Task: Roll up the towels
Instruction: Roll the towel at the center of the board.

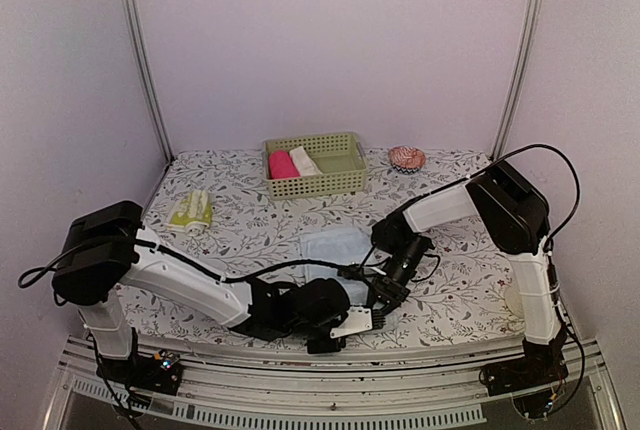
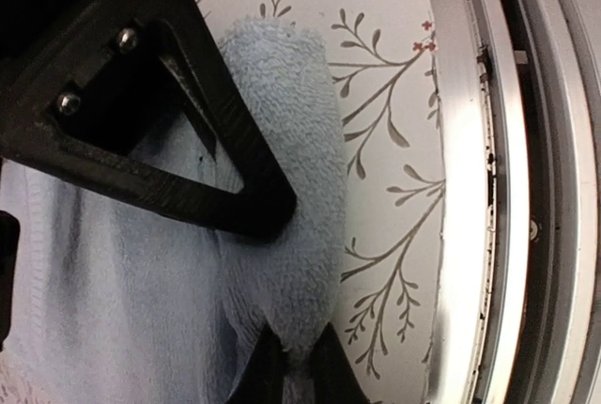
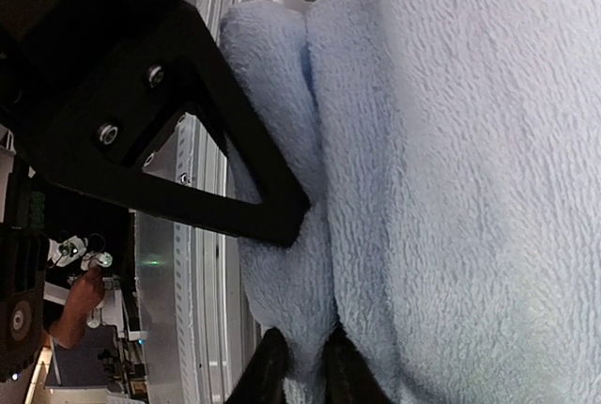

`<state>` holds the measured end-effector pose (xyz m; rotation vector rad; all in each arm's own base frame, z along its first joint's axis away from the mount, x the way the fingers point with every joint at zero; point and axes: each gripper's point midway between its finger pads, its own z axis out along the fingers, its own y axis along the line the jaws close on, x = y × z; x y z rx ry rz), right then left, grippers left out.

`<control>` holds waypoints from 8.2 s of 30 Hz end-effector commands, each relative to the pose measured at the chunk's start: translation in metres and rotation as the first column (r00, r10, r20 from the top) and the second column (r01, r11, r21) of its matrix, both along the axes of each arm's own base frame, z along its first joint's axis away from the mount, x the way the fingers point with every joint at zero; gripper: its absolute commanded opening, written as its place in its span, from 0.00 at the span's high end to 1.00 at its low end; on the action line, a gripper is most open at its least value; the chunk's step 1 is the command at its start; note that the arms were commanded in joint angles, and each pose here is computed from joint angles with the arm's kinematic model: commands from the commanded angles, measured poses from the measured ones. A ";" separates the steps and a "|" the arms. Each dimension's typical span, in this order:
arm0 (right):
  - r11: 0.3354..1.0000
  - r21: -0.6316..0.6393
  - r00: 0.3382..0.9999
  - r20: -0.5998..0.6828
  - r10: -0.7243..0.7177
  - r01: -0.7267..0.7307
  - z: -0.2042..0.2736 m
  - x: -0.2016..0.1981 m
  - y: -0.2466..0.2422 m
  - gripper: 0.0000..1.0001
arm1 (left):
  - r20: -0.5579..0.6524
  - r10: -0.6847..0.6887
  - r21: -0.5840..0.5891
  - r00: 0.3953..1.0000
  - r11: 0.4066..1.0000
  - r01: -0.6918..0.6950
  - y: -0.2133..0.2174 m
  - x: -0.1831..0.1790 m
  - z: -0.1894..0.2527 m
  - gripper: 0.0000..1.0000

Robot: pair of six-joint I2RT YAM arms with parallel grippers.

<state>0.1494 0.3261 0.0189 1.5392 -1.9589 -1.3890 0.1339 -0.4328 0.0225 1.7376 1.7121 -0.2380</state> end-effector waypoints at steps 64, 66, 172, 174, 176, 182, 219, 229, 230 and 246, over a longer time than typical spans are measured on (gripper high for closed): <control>0.998 -0.048 0.984 0.167 0.056 -0.049 -0.002 -0.019 0.001 0.93 | -0.352 0.202 -0.367 0.914 0.869 -0.333 0.079 0.018 0.106 0.65; 0.997 -0.069 0.995 0.092 0.033 -0.027 -0.004 -0.013 0.002 0.92 | -0.309 0.169 -0.399 0.936 0.870 -0.289 0.080 0.010 0.113 0.65; 0.984 -0.015 0.918 0.357 0.170 -0.176 0.015 -0.021 0.013 0.91 | -0.227 0.251 -0.182 0.941 0.938 -0.294 0.070 -0.028 0.052 0.69; 0.985 -0.031 0.941 0.292 0.172 -0.170 0.008 -0.016 0.012 0.91 | -0.170 0.237 -0.169 0.957 0.949 -0.265 0.064 -0.039 0.050 0.68; 0.986 -0.040 0.957 0.237 0.168 -0.163 0.003 -0.013 0.012 0.91 | -0.111 0.230 -0.146 0.967 0.959 -0.245 0.057 -0.043 0.046 0.65; 0.985 -0.053 0.969 0.175 0.173 -0.167 -0.007 -0.011 0.015 0.90 | 0.080 0.178 -0.049 0.981 0.983 -0.175 0.037 -0.041 0.030 0.56; 0.989 0.140 0.861 0.508 -0.027 -0.051 0.122 0.043 0.003 0.49 | -0.065 0.000 -0.028 0.998 1.000 -0.001 -0.001 -0.020 0.023 0.99; 0.929 0.369 0.659 0.697 -0.283 0.009 0.230 0.048 -0.031 0.51 | -0.368 0.081 -0.048 0.927 0.993 -0.105 0.000 -0.017 0.014 1.00; 0.928 0.373 0.645 0.708 -0.287 0.003 0.230 0.044 -0.036 0.51 | -0.391 0.087 -0.055 0.916 0.992 -0.118 -0.001 -0.015 0.015 1.00; 0.981 0.119 0.427 0.903 -0.042 -0.156 0.097 -0.007 -0.035 0.50 | -0.818 0.016 -0.171 0.574 0.948 -0.270 -0.007 0.004 0.028 1.00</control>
